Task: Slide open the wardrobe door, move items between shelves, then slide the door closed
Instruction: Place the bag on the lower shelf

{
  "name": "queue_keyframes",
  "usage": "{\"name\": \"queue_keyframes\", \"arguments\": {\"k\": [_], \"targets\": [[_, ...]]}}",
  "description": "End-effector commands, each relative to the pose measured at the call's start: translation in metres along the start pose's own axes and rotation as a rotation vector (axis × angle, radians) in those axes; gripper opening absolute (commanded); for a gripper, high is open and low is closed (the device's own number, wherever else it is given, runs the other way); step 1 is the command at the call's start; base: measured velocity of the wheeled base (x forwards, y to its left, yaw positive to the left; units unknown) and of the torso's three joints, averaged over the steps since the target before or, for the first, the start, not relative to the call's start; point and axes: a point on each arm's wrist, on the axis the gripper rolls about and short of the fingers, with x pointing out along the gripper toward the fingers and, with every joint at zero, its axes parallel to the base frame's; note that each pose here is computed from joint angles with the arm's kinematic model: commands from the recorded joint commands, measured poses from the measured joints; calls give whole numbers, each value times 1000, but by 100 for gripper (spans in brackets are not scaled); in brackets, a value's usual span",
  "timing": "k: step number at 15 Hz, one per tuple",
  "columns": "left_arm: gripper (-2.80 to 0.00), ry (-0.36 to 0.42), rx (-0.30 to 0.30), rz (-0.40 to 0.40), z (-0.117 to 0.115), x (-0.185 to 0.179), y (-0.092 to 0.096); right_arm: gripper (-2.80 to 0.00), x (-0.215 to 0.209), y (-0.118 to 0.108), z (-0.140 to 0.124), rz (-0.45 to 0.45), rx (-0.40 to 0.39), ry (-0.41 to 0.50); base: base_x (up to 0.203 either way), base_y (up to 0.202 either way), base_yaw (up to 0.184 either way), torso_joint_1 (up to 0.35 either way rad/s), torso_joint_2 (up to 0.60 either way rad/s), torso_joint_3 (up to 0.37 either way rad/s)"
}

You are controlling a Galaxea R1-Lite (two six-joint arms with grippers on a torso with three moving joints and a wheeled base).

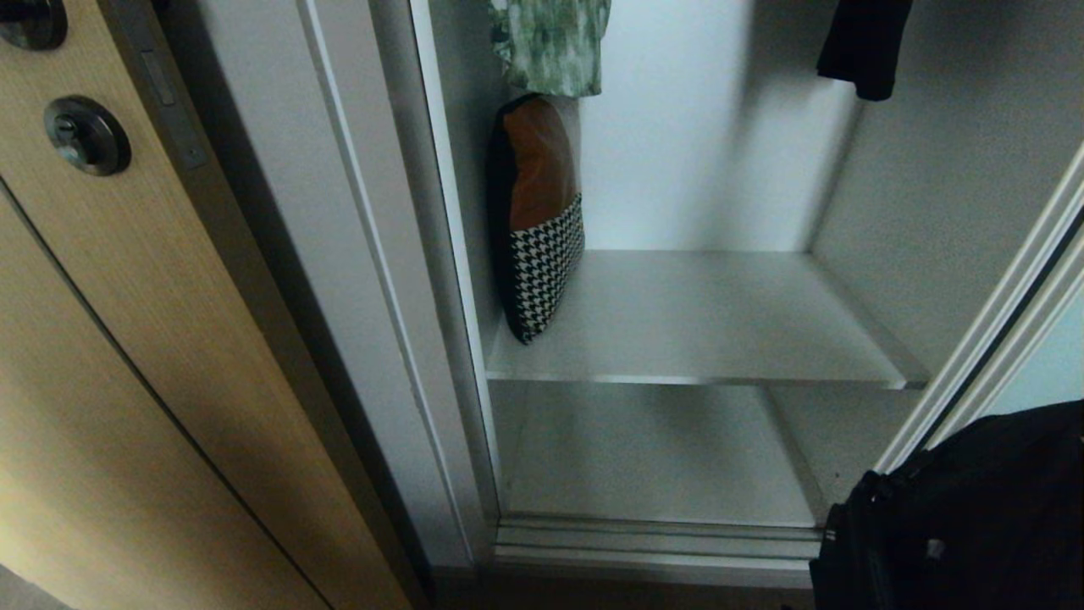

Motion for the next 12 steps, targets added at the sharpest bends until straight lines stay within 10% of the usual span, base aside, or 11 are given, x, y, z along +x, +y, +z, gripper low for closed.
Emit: {"name": "queue_keyframes", "arguments": {"k": [1, 12], "targets": [[-280, 1, 0, 1, 0, 0, 0, -280, -11, -3, -15, 6, 0, -11, 0, 0, 0, 0, 0, 0], [-280, 3, 3, 1, 0, 0, 0, -280, -9, -8, -37, 27, 58, 22, 0, 0, 0, 0, 0, 0]]}}
